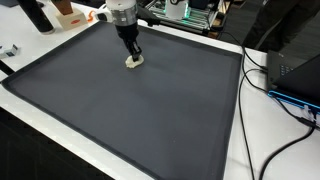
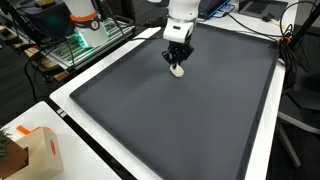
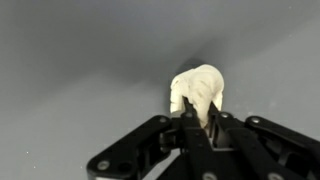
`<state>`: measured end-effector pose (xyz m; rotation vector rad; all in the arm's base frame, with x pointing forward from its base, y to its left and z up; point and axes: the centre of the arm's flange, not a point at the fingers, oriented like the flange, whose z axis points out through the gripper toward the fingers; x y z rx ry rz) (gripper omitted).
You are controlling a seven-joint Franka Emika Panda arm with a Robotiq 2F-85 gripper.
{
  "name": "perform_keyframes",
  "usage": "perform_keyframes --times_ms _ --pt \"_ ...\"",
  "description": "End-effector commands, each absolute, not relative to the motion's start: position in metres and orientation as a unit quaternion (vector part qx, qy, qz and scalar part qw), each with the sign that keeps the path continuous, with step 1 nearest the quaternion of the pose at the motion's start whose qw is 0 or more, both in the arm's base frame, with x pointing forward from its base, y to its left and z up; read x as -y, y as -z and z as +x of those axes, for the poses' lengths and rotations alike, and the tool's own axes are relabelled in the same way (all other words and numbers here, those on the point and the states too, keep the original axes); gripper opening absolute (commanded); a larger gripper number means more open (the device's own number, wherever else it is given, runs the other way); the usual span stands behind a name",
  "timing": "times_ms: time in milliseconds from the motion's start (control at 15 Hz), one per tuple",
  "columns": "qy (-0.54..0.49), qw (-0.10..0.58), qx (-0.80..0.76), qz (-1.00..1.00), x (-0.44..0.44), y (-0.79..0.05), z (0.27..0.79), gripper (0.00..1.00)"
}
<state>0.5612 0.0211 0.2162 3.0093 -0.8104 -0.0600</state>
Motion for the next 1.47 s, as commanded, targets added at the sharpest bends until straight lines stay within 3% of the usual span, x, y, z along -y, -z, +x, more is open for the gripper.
perform_keyframes --times_ms 0,67,133,333,733,1400 --pt "0.016 0.018 0.256 0.966 -0.021 -0.21 0.563 0.03" --pt "0.015 0.019 0.256 0.966 -0.021 -0.21 0.563 0.03" --pt "0.016 0.019 0.26 0.965 -0.02 -0.211 0.563 0.38" --pt "0.015 0.014 0.258 0.966 -0.02 -0.214 0.563 0.52" --pt "0.016 0.015 0.255 0.967 -0.021 -0.219 0.562 0.98" --pt "0.017 0.015 0.208 0.978 -0.019 -0.289 0.535 1.0"
